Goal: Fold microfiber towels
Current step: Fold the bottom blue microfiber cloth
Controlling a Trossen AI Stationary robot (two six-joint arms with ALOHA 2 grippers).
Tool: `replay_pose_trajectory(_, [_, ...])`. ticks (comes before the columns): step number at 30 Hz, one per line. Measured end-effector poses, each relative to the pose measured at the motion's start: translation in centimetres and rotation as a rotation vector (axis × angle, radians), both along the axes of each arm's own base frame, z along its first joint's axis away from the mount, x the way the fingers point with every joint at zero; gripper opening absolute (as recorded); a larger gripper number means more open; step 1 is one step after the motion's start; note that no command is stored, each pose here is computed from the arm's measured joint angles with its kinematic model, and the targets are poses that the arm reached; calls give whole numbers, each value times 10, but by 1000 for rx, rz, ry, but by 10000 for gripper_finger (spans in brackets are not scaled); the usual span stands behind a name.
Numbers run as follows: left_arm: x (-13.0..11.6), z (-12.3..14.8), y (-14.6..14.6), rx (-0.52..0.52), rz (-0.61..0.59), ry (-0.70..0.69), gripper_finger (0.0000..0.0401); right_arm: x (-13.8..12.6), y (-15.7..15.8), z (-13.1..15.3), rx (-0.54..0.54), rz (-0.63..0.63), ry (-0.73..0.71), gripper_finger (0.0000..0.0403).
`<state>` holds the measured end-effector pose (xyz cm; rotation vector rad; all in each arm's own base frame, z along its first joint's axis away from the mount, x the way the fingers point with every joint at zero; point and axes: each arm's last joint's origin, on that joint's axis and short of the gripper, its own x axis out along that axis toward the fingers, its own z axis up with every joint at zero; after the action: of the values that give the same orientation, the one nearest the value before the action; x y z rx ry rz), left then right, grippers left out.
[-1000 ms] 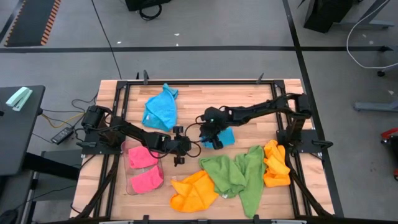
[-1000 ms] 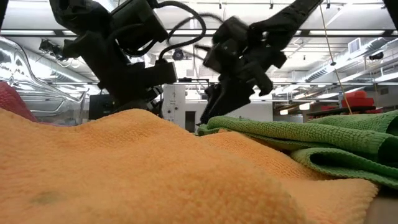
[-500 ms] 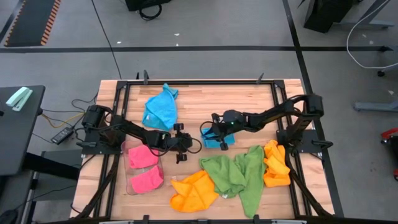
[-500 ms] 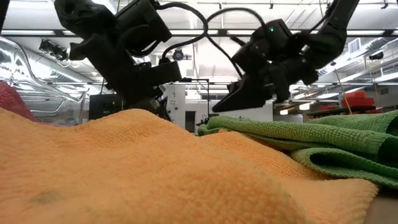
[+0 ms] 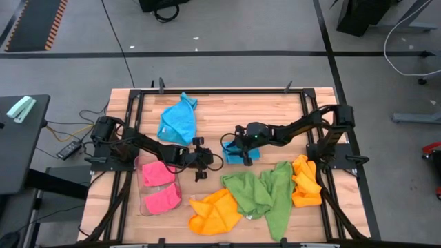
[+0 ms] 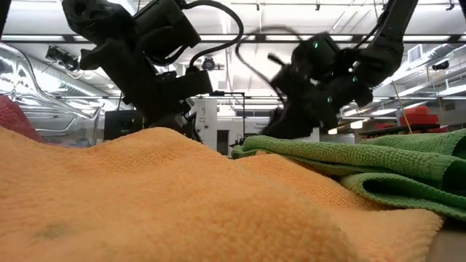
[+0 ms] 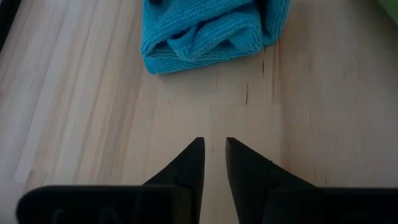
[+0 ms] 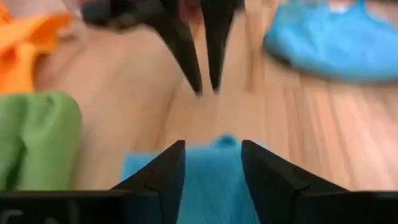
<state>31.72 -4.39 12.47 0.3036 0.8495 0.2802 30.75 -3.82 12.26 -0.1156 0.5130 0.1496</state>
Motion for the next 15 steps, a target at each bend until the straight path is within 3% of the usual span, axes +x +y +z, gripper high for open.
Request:
replay_pose_trajectory(7, [0,0,0,0,1,0,73,2,-7,-35,48,-32,92,200])
replay_pose_trajectory(15, [0,0,0,0,0,0,70,-1,-7,-21,68,-62,86,203])
